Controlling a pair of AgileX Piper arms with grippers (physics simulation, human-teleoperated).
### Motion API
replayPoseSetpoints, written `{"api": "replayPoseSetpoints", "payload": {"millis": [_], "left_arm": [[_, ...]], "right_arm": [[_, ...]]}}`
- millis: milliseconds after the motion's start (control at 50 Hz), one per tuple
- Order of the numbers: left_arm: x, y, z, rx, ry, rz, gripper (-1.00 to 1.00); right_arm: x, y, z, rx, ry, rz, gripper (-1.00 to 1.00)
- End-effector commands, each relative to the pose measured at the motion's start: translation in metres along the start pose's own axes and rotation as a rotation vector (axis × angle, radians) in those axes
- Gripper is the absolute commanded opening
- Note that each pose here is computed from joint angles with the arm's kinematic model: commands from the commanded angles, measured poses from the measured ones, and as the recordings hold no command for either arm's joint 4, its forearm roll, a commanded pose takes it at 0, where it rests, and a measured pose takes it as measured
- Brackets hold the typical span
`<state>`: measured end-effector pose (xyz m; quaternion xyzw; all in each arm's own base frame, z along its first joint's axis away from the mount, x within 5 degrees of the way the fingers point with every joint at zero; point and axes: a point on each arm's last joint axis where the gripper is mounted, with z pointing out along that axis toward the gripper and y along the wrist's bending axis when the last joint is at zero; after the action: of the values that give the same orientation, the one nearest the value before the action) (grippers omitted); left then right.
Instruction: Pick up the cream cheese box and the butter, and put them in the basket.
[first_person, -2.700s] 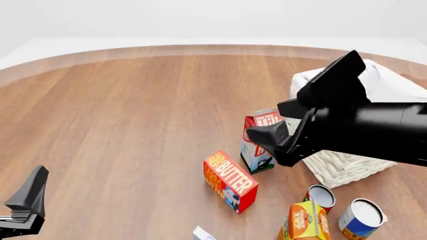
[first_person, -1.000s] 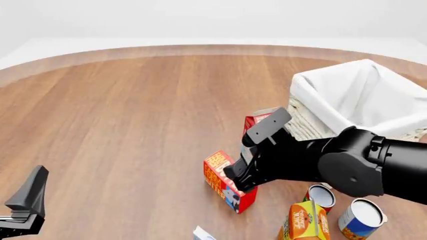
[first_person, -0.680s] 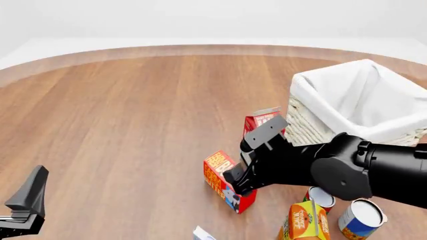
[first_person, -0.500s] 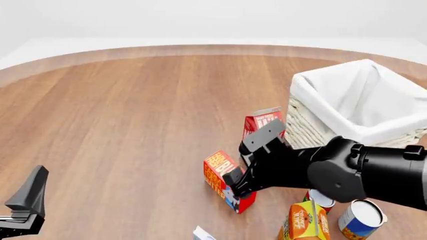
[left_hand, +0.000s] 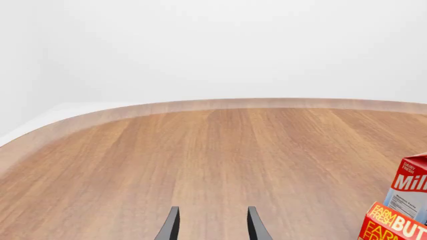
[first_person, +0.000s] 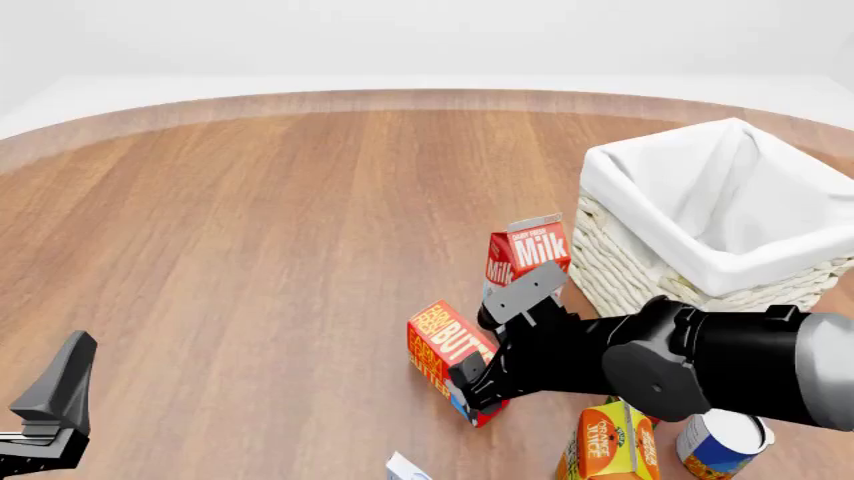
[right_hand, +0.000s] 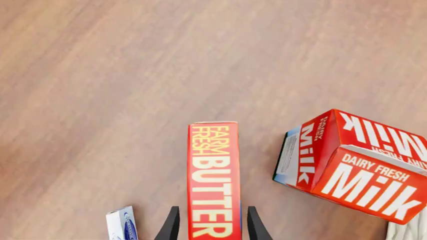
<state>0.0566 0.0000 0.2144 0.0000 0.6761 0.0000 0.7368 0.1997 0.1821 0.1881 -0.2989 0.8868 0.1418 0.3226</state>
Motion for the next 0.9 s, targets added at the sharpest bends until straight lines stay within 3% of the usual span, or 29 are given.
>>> {"api": "replayPoseSetpoints", "payload": {"millis": [20,860,880,900], "left_arm": [[0.0,0.0,0.0,0.0,0.0,0.0,1.0],[0.0,0.0,0.0,0.0,0.0,0.0,1.0],[0.0,0.0,0.0,0.0,0.0,0.0,1.0],[0.0,0.0,0.0,0.0,0.0,0.0,1.0]], "right_arm": [[0.005,-0.001,0.006,0.002,0.011,0.007,1.0],[0.016,0.01,0.023,-0.023,0.029,0.018,1.0],[0.015,0.01,0.021,-0.023,0.029,0.019,-1.0],[0.015,0.01,0.02,-0.023,0.028,0.019,-1.0]]}}
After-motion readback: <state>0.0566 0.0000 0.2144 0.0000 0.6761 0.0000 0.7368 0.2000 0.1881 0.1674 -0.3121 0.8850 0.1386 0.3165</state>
